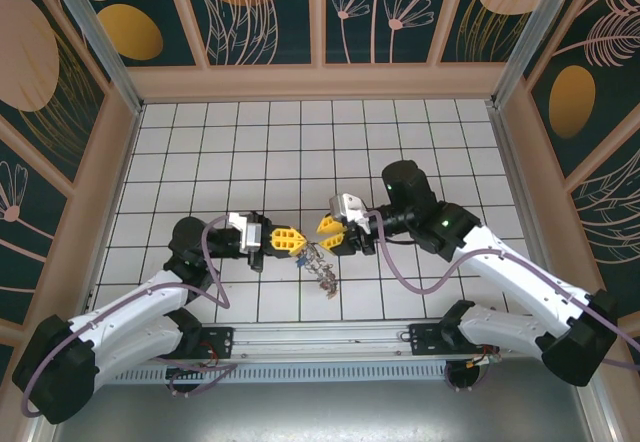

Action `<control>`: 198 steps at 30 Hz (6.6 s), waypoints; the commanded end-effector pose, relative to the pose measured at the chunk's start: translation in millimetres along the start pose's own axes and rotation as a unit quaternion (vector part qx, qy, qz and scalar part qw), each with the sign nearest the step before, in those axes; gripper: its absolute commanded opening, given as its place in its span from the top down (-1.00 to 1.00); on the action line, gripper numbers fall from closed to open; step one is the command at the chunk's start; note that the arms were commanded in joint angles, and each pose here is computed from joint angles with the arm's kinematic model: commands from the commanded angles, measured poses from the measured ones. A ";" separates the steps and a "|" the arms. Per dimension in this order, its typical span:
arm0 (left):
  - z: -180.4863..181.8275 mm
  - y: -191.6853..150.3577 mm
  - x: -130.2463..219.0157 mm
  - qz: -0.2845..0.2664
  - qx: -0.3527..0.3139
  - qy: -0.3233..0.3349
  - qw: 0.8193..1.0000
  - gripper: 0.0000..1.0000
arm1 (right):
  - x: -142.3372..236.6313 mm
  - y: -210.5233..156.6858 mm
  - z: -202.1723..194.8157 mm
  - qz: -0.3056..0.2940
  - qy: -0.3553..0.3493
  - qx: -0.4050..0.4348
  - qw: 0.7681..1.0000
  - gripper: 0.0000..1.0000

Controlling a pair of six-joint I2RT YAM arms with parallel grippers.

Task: Put the keys on the keyring

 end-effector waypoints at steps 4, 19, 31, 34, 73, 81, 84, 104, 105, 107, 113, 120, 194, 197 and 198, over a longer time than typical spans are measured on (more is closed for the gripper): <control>-10.1 16.4 0.9 -0.031 -0.034 -0.021 0.999 1.00 | -5.4 4.5 4.3 -0.040 0.011 0.004 0.999 0.42; -8.8 14.9 -0.9 -0.024 -0.031 -0.028 0.999 1.00 | -18.0 2.8 -5.5 -0.040 0.023 -0.003 0.999 1.00; -3.9 10.1 -6.0 -0.016 -0.023 -0.039 0.999 1.00 | -31.8 8.2 -16.7 -0.046 0.038 -0.020 0.998 1.00; -2.9 8.9 -6.4 -0.015 -0.022 -0.038 0.999 1.00 | -32.2 10.0 -18.4 -0.048 0.040 -0.025 0.998 1.00; -2.9 14.3 -5.6 -0.041 -0.014 -0.027 0.999 1.00 | -19.1 15.8 1.4 -0.047 0.000 0.036 0.998 0.67; -1.6 10.2 -4.9 -0.038 -0.005 -0.020 0.999 1.00 | -18.1 17.4 0.9 -0.048 -0.006 0.037 0.998 0.65; -1.2 9.4 -4.5 -0.038 -0.002 -0.017 0.999 1.00 | -18.5 17.1 0.9 -0.050 -0.004 0.036 0.998 0.86; 8.0 -13.0 6.3 0.185 0.016 0.106 0.977 0.47 | -24.5 -2.9 -11.3 0.105 -0.041 -0.004 0.994 1.00; 9.9 -13.8 6.4 0.191 0.019 0.114 0.975 0.46 | -25.7 -1.9 -11.9 0.106 -0.041 -0.002 0.993 1.00; 12.9 -14.8 5.5 0.198 0.023 0.120 0.973 0.46 | -28.2 -1.5 -12.8 0.111 -0.041 0.001 0.993 1.00; 18.8 -17.1 2.5 0.210 0.023 0.121 0.970 0.49 | -35.1 -0.8 -14.2 0.135 -0.039 0.008 0.990 1.00; 20.3 -14.2 0.8 0.208 0.016 0.119 0.971 0.52 | -46.1 -5.1 -13.2 0.168 -0.028 0.014 0.985 1.00; -2.3 9.7 -4.1 0.049 -0.011 0.008 0.999 1.00 | -6.8 4.9 6.5 0.006 0.008 -0.010 1.000 0.35; -2.8 9.4 -4.4 0.050 -0.011 0.005 0.999 1.00 | -8.3 3.6 6.1 0.008 0.013 -0.016 1.000 0.35; -2.8 9.3 -4.2 0.050 -0.011 0.004 0.999 1.00 | -8.7 3.4 5.6 0.008 0.013 -0.017 1.000 0.36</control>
Point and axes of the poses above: each hand's point on the last joint's axis, 136 mm out from that joint toward the fingers, its own x axis back along the fingers, its own z axis along the line the jaws close on, y = z × x, the point moved 9 cm from there along x, back along the fingers, and after that the axes turned 15 degrees about x, right-handed, at the moved point
